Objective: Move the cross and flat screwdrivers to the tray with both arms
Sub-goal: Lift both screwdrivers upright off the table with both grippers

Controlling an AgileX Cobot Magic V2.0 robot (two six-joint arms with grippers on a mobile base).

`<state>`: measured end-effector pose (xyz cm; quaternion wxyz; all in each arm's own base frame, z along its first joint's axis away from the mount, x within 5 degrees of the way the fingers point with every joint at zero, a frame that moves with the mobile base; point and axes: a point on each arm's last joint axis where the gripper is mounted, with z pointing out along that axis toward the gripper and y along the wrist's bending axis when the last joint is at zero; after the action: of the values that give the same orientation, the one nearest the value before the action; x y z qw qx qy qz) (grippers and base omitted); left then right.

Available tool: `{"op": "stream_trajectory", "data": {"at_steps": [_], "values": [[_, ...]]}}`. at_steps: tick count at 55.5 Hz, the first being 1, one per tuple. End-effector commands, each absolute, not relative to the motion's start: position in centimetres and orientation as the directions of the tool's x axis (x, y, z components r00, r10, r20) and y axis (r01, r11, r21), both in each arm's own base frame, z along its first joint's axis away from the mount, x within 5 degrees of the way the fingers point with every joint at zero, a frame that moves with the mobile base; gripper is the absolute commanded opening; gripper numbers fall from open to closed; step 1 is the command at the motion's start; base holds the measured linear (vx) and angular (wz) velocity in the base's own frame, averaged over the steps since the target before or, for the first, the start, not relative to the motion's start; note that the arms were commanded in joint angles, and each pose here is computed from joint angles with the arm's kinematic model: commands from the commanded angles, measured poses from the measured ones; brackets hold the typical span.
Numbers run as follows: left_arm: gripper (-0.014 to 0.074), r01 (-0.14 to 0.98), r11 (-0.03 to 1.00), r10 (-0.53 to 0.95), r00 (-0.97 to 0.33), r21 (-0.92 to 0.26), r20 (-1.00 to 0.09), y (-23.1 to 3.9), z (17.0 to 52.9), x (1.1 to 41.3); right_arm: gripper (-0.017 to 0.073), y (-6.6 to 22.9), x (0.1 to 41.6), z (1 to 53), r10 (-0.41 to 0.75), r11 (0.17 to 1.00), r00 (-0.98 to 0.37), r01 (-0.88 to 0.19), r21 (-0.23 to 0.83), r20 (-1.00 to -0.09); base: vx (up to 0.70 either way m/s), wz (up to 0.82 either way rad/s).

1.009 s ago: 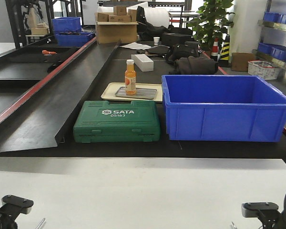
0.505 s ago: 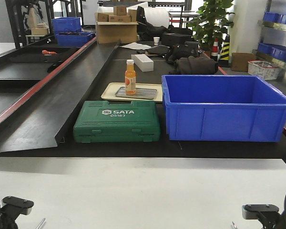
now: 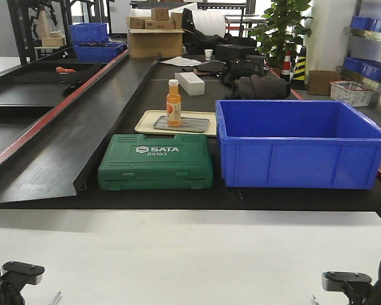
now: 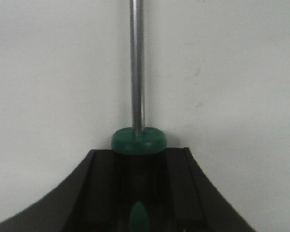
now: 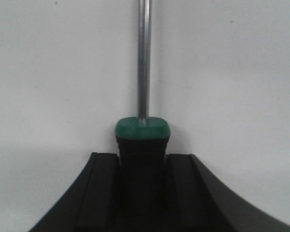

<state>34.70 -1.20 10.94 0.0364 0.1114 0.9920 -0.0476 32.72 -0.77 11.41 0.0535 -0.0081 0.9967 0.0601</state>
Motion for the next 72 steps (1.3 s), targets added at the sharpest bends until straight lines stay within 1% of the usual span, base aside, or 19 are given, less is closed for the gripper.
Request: {"op": "stream_trajectory", "data": {"at_steps": [1, 3, 6, 13, 18, 22, 30, 35, 40, 44, 48, 52, 58, 67, 72], "values": [[-0.0006, 0.157, 0.970, 0.155, -0.988, -0.187, -0.024, -2.1, 11.6, 34.2, 0.0007, -0.7, 33.1, 12.8, -0.001, 0.992, -0.988, -0.021, 0.126, -0.153, 0.00, 0.00], [-0.0006, 0.151, 0.968, 0.146, -0.988, -0.198, -0.042, -2.3, 12.0, 34.4, -0.0015, -0.7, 33.2, 13.0, -0.001, 0.992, -0.988, -0.021, 0.127, -0.154, 0.00, 0.00], [-0.0004, 0.158, 0.964, 0.145, -0.986, -0.211, -0.077, -2.4, 12.7, 34.6, -0.0013, -0.7, 33.2, 13.4, 0.000, 0.991, -0.988, -0.021, 0.131, -0.158, 0.00, 0.00], [-0.0003, 0.213, 0.952, 0.167, -0.964, -0.222, -0.208, -2.9, 15.4, 34.9, -0.0010, -0.6, 33.5, 15.5, 0.000, 0.990, -0.979, -0.028, 0.135, -0.206, 0.00, 0.00], [-0.0003, 0.219, 0.947, 0.140, -0.941, -0.236, -0.308, -3.2, 18.0, 34.9, -0.0010, -0.6, 33.7, 17.8, -0.002, 0.990, -0.960, -0.042, 0.136, -0.281, 0.00, 0.00], [-0.0003, 0.214, 0.943, 0.101, -0.914, -0.255, -0.393, -3.5, 20.4, 34.7, -0.0009, -0.5, 33.7, 20.2, -0.014, 0.989, -0.934, -0.067, 0.135, -0.357, 0.00, 0.00], [-0.0001, 0.246, 0.933, 0.073, -0.845, -0.264, -0.530, -4.2, 24.8, 33.7, -0.0008, -0.1, 33.3, 25.0, -0.024, 0.984, -0.864, -0.108, 0.139, -0.503, 0.00, 0.00], [0.0000, 0.284, 0.925, 0.072, -0.783, -0.253, -0.618, -4.8, 27.7, 32.7, -0.0008, 0.0, 32.7, 28.1, -0.027, 0.982, -0.804, -0.131, 0.132, -0.594, 0.00, 0.00], [0.0000, 0.313, 0.922, 0.062, -0.697, -0.226, -0.714, -5.3, 30.8, 31.4, -0.0008, 0.2, 32.1, 30.5, -0.037, 0.981, -0.740, -0.156, 0.119, -0.671, 0.00, 0.00], [0.0000, 0.329, 0.925, 0.048, -0.598, -0.191, -0.800, -5.7, 33.4, 30.3, -0.0008, 0.4, 31.4, 32.6, -0.041, 0.978, -0.671, -0.180, 0.108, -0.741, 0.00, 0.00], [0.0000, 0.327, 0.928, 0.015, -0.508, -0.177, -0.861, -5.9, 35.6, 29.3, -0.0008, 0.6, 30.6, 34.1, -0.035, 0.974, -0.617, -0.198, 0.113, -0.786, 0.00, 0.00], [0.0000, 0.326, 0.930, -0.006, -0.441, -0.167, -0.897, -5.9, 37.2, 28.4, -0.0008, 1.0, 29.8, 35.6, -0.022, 0.965, -0.564, -0.226, 0.129, -0.825, 0.00, 0.00], [0.0000, 0.353, 0.921, -0.018, -0.390, -0.167, -0.921, -6.3, 39.1, 27.3, -0.0008, 1.7, 28.3, 37.9, 0.002, 0.949, -0.483, -0.274, 0.153, -0.876, 0.00, 0.00], [0.0000, 0.414, 0.900, -0.018, -0.284, -0.140, -0.959, -7.3, 43.3, 26.7, -0.0008, 4.2, 26.6, 41.9, -0.041, 0.918, -0.345, -0.383, 0.100, -0.938, 0.00, 0.00], [0.0000, 0.431, 0.893, -0.023, -0.244, -0.130, -0.970, -7.5, 44.9, 26.4, -0.0008, 5.4, 26.0, 44.2, -0.013, 0.902, -0.286, -0.417, 0.112, -0.958, 0.00, 0.00]]}}
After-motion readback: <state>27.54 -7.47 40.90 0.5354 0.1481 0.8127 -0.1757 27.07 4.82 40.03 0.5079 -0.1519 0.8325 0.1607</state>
